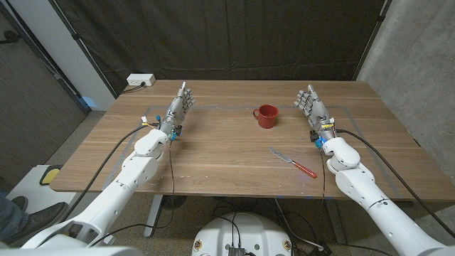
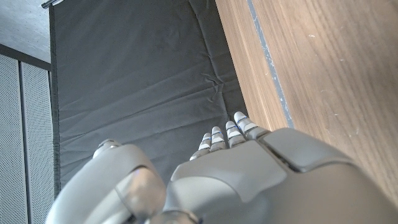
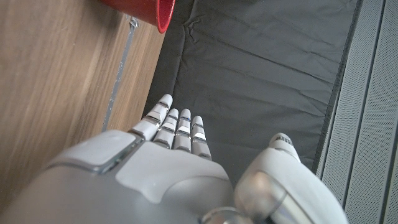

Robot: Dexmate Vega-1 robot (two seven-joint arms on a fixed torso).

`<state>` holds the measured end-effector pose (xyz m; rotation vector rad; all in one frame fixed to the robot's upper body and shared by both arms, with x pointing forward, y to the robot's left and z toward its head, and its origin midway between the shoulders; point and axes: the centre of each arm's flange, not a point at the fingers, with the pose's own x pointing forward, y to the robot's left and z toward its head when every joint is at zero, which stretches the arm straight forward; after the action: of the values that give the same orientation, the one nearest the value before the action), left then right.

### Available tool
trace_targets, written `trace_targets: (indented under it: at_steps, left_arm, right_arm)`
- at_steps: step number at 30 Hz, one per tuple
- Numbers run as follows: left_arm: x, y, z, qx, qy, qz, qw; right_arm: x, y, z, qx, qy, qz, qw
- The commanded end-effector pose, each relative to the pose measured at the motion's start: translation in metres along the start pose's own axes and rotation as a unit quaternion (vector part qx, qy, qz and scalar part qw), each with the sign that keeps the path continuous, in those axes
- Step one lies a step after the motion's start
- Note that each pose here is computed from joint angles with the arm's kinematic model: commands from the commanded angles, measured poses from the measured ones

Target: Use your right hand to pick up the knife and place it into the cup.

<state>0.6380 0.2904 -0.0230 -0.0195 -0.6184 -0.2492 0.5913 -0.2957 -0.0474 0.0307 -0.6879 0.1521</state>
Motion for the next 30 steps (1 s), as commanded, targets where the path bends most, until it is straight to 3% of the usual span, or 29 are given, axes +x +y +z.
trace_targets:
  at_steps: [1, 9, 19, 24, 30]
  left_arm:
    - [0.001, -0.005, 0.003, 0.000, -0.005, -0.007, 1.000]
    - [0.004, -0.016, 0.001, -0.003, 0.000, 0.011, 1.000]
    - [0.009, -0.026, -0.003, -0.010, 0.002, 0.016, 1.000]
    - [0.012, -0.030, -0.002, -0.005, 0.001, 0.006, 1.000]
    - [0.015, -0.026, -0.003, -0.008, 0.000, -0.018, 1.000]
  right_arm:
    - [-0.035, -0.009, 0.013, -0.015, -0.005, -0.008, 0.9998]
    - [-0.053, -0.019, 0.016, -0.009, -0.012, -0.005, 0.9999]
    - [-0.074, -0.021, 0.024, -0.010, -0.020, -0.011, 0.9997]
    - [-0.083, -0.014, 0.027, -0.010, -0.023, -0.011, 0.9996]
    - [-0.095, 0.000, 0.023, -0.015, -0.022, -0.019, 0.9995]
